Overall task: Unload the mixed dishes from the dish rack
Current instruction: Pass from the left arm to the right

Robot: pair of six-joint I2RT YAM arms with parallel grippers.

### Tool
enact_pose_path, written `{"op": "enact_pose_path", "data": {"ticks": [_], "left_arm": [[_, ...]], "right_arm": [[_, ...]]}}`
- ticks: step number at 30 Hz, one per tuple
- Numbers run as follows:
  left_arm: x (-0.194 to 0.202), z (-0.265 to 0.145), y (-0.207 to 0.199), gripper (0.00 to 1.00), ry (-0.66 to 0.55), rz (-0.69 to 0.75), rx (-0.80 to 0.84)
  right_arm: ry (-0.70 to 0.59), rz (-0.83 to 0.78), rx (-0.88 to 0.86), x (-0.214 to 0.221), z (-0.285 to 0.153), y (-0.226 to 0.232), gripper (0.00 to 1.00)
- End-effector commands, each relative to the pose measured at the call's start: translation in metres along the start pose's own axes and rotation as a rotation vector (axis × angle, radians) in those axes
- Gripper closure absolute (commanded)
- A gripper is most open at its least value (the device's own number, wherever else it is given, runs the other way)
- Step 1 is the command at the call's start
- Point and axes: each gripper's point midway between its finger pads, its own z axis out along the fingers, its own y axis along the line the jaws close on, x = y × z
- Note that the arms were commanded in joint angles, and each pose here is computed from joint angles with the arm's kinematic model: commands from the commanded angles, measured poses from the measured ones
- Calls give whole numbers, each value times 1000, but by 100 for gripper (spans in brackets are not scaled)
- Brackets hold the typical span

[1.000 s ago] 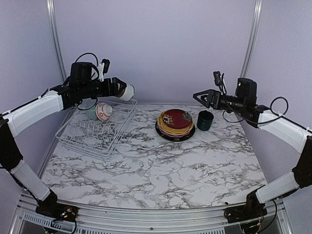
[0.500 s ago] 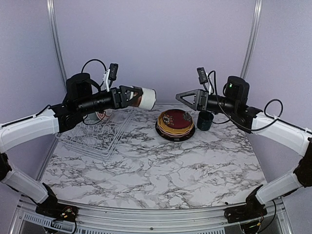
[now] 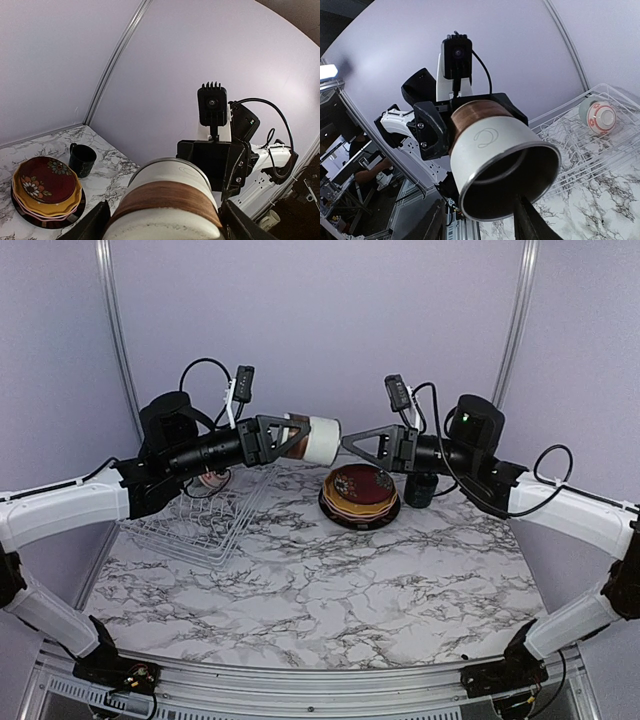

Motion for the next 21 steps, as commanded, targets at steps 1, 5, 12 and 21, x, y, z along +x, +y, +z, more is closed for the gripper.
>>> {"op": "enact_pose_path", "data": {"ticks": [1, 5, 12, 21], "left_arm": [[-1, 6, -14, 47, -18, 9, 66], [1, 8, -17, 47, -14, 6, 79], [2, 11, -14, 46, -15, -2, 72], [2, 11, 4, 1, -2, 12, -35]], "right_arm": [[3, -45, -80, -7, 13, 23, 59], [4, -38, -108, -7, 16, 27, 70], [-6, -43, -114, -10, 14, 31, 100], [-4, -121, 34, -20, 1, 27, 100]]}}
